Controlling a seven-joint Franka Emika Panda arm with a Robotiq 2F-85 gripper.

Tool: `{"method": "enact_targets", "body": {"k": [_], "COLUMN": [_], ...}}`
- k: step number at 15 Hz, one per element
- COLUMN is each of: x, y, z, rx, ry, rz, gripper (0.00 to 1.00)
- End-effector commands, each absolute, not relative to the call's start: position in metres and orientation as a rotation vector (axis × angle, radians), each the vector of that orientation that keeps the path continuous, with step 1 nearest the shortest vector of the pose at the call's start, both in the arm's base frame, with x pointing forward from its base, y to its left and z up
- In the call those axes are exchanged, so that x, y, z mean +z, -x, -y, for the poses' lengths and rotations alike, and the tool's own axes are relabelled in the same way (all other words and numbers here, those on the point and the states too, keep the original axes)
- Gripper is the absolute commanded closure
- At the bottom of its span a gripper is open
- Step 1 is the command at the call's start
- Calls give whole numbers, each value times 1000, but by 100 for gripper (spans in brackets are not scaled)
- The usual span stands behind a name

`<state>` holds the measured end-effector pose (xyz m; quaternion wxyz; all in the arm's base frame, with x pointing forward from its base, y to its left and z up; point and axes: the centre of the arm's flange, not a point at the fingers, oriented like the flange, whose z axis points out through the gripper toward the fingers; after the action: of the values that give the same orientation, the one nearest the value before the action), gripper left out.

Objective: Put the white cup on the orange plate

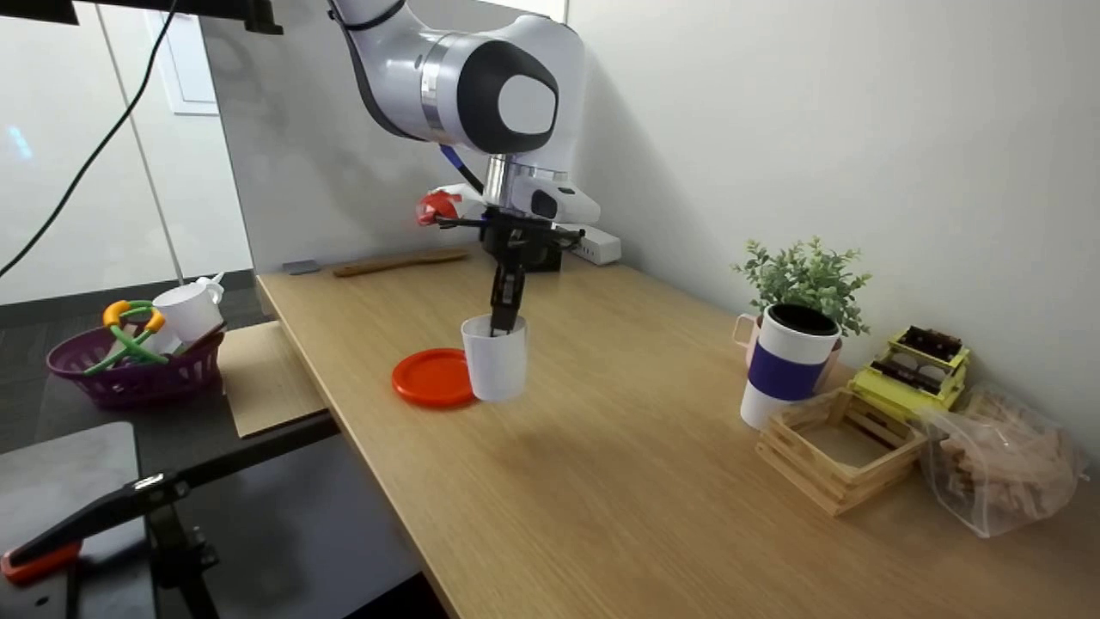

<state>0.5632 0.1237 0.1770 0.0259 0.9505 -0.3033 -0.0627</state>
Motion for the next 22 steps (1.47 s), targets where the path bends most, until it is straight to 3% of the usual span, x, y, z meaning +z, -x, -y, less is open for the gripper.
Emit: {"method": "enact_targets", "body": {"k": [1, 10, 22], "x": [180, 175, 170], "y": [-569, -576, -566], "z": [-130, -156, -170], "rx": [-260, -416, -415], "ry": [-3004, -3018, -3055], "rz": [760, 363, 344], "gripper": [99, 99, 99]}}
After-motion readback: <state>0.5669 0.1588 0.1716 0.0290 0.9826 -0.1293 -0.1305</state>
